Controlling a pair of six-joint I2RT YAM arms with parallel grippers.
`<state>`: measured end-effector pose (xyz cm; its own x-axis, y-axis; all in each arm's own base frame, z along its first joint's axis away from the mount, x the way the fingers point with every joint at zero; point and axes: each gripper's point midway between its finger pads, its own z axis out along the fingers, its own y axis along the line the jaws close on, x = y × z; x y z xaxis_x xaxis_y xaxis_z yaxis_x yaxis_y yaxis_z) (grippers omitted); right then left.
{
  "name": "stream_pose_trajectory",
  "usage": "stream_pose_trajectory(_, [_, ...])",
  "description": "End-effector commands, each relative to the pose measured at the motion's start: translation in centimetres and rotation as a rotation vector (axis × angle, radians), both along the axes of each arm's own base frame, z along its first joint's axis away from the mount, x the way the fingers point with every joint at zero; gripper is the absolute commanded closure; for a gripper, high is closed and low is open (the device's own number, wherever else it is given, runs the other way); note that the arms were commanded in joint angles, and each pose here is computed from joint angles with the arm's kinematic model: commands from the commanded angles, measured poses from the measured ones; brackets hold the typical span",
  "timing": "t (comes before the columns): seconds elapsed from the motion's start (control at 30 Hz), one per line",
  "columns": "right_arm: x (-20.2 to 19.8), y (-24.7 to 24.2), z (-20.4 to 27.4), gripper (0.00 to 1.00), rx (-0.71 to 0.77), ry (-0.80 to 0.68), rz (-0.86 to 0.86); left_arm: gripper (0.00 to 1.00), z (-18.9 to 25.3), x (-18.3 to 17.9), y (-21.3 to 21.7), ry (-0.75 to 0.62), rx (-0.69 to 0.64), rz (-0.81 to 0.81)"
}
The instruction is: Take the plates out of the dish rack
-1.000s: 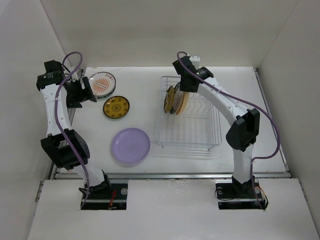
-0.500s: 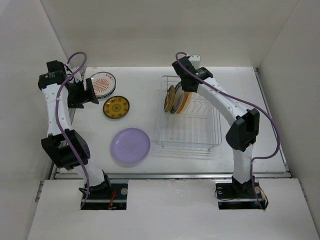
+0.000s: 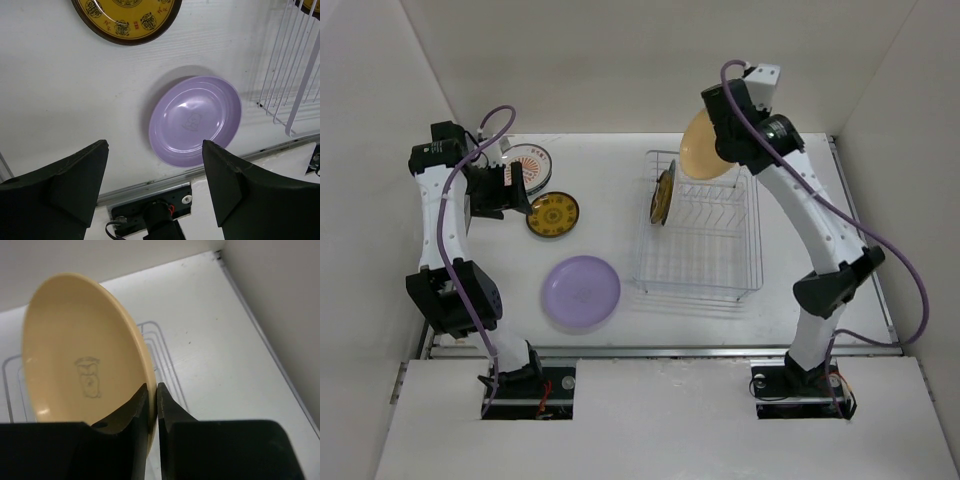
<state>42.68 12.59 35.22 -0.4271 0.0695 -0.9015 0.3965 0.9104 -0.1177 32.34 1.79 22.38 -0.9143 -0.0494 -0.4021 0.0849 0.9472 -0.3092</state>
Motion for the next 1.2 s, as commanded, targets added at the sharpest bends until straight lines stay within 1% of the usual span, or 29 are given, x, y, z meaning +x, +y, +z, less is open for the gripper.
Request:
stream_pose_trajectory(0.0, [-3.6,-4.4,6.2,1.00,-0.061,-0.130,-0.130,0.27,1.5,-0.6,-0.3,-0.032,-0.004,-0.008])
stream_pose_trajectory(0.03, [-4.3,-4.8,6.5,1.00,-0.088,-0.137,-0.150,0.27,1.8,-0.5,-0.3,-0.040,-0.002,-0.008])
stream_pose_trajectory(0.1, [-5.7,-5.1,8.2,1.00,-0.055,-0.177,-0.138,0.27,1.8,-0.5,-0.3,-0.036,-0.007,0.003])
stream_pose_trajectory(0.13, [-6.1,-4.8,9.1,1.00,-0.021,-0.207,-0.120,0.27,1.7,-0.3,0.1,-0.038,0.013,0.020])
stream_pose_trajectory(0.17, [-6.4,-2.9,8.8,1.00,0.003,-0.197,-0.041,0.27,1.7,-0.3,0.2,-0.031,0.019,0.036])
stream_pose_trajectory(0.2, [-6.8,-1.8,10.5,1.00,0.078,-0.258,0.013,0.27,1.7,0.0,0.4,-0.034,0.022,0.068])
stream_pose_trajectory(0.23, [-6.9,-0.1,10.7,1.00,0.097,-0.258,0.097,0.27,2.0,0.3,0.8,-0.044,0.038,0.091])
stream_pose_trajectory(0.27, [-7.2,3.9,10.4,1.00,0.171,-0.241,0.272,0.27,1.9,0.6,0.8,-0.039,0.032,0.104])
stream_pose_trajectory(0.3, [-7.0,6.7,10.3,1.00,0.227,-0.262,0.373,0.27,1.9,0.6,0.8,-0.034,0.025,0.118])
stream_pose_trajectory(0.37, [-7.3,12.1,8.7,1.00,0.311,-0.220,0.588,0.27,2.2,1.1,1.7,-0.029,0.006,0.189])
stream_pose_trajectory(0.4, [-8.6,17.0,6.4,1.00,0.382,-0.131,0.797,0.26,2.3,1.1,1.9,-0.029,-0.011,0.207])
stream_pose_trajectory(0.47, [-9.2,22.7,3.3,1.00,0.398,-0.047,0.991,0.26,2.7,1.4,3.4,-0.041,0.007,0.254])
stream_pose_trajectory(0.5, [-11.2,25.9,1.8,1.00,0.404,0.009,1.119,0.26,2.7,1.3,3.6,-0.036,0.015,0.267])
stream_pose_trajectory(0.53, [-11.0,28.1,-1.5,1.00,0.374,0.078,1.154,0.26,3.0,1.3,4.4,-0.045,0.029,0.288])
stream_pose_trajectory(0.57, [-11.4,29.3,-3.3,1.00,0.348,0.116,1.186,0.26,2.9,1.3,4.6,-0.043,0.040,0.293])
stream_pose_trajectory(0.6, [-11.6,30.4,-4.3,1.00,0.349,0.142,1.209,0.26,3.3,1.0,5.2,-0.053,0.054,0.314])
stream_pose_trajectory(0.63, [-12.4,31.9,-4.6,1.00,0.361,0.154,1.271,0.26,3.3,0.9,5.6,-0.052,0.054,0.326])
stream_pose_trajectory(0.7, [-12.1,33.7,-8.3,1.00,0.357,0.233,1.307,0.26,3.3,0.6,5.5,-0.054,0.054,0.326])
stream_pose_trajectory(0.73, [-12.1,33.7,-8.3,1.00,0.357,0.234,1.307,0.26,3.3,0.6,5.5,-0.054,0.054,0.326])
stream_pose_trajectory(0.8, [-12.0,34.2,-10.7,1.00,0.333,0.269,1.322,0.26,3.3,0.4,5.4,-0.054,0.054,0.326])
stream_pose_trajectory(0.83, [-12.1,34.4,-10.9,1.00,0.339,0.274,1.333,0.26,3.3,0.4,5.4,-0.054,0.054,0.326])
stream_pose_trajectory(0.87, [-12.2,34.3,-12.8,1.00,0.329,0.313,1.325,0.26,3.1,0.3,5.4,-0.045,0.053,0.326])
stream_pose_trajectory(0.97, [-12.7,34.4,-15.5,1.00,0.314,0.381,1.348,0.26,3.1,0.3,5.4,-0.047,0.057,0.318])
stream_pose_trajectory(1.0, [-13.0,34.4,-17.5,1.00,0.310,0.429,1.347,0.26,3.1,0.3,5.4,-0.047,0.057,0.318])
stream_pose_trajectory(1.03, [-13.3,34.3,-18.3,1.00,0.310,0.455,1.349,0.26,3.1,0.3,5.4,-0.047,0.057,0.318])
stream_pose_trajectory(1.07, [-13.4,34.4,-18.8,0.85,0.313,0.469,1.353,0.26,2.8,0.4,5.5,-0.038,0.055,0.318])
stream_pose_trajectory(1.13, [-13.6,34.1,-21.0,0.61,0.298,0.529,1.337,0.26,2.8,0.4,5.5,-0.038,0.055,0.318])
stream_pose_trajectory(1.17, [-13.6,34.2,-21.7,0.40,0.287,0.541,1.339,0.26,2.8,0.4,5.5,-0.038,0.055,0.318])
